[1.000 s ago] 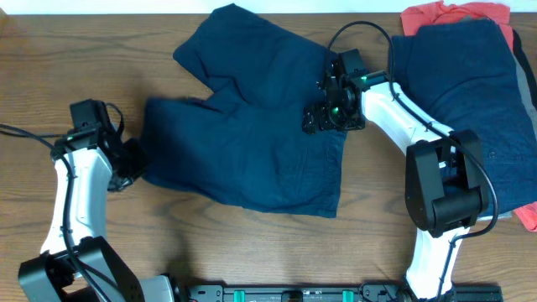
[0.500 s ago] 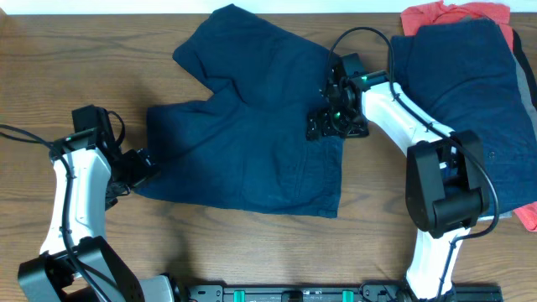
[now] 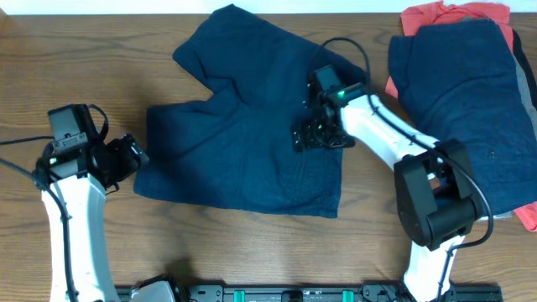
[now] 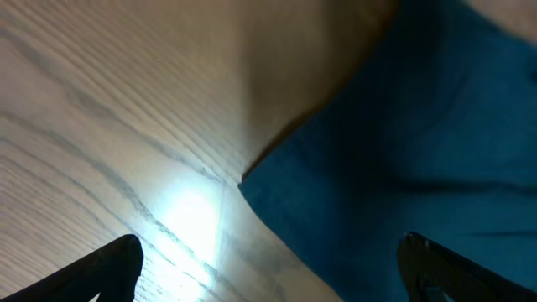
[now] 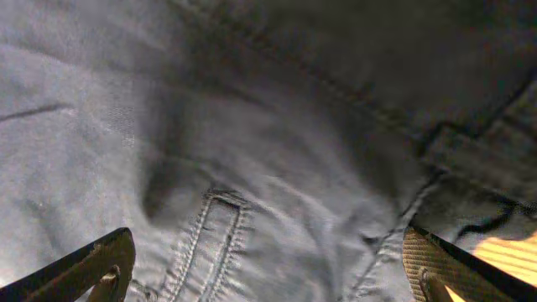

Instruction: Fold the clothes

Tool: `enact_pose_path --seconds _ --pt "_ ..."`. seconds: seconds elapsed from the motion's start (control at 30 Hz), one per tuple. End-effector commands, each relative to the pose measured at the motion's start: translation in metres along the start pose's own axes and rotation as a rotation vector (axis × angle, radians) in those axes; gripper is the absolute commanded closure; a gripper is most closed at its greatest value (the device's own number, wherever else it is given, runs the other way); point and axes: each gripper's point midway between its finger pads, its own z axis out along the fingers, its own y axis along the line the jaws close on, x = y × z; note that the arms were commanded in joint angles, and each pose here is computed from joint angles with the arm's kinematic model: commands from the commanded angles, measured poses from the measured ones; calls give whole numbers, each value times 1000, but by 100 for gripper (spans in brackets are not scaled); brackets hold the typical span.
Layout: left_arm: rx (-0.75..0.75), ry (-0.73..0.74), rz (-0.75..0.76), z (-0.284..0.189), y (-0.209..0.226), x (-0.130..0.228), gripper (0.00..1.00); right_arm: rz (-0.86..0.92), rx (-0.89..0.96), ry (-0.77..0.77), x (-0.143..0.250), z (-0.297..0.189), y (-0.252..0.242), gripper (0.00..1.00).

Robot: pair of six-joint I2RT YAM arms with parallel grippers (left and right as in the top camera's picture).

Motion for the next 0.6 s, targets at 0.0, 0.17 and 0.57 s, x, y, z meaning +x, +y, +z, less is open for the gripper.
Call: enact_pose_path --seconds 0.0,0.17,0.57 --pt "2 -36 7 -7 0 -10 2 23 82 -26 3 1 -9 1" --pt "1 -31 8 -3 -1 -11 2 -14 169 -21 10 10 -28 1" --pt "1 -11 16 4 -4 -9 2 -112 388 -31 8 31 -119 1"
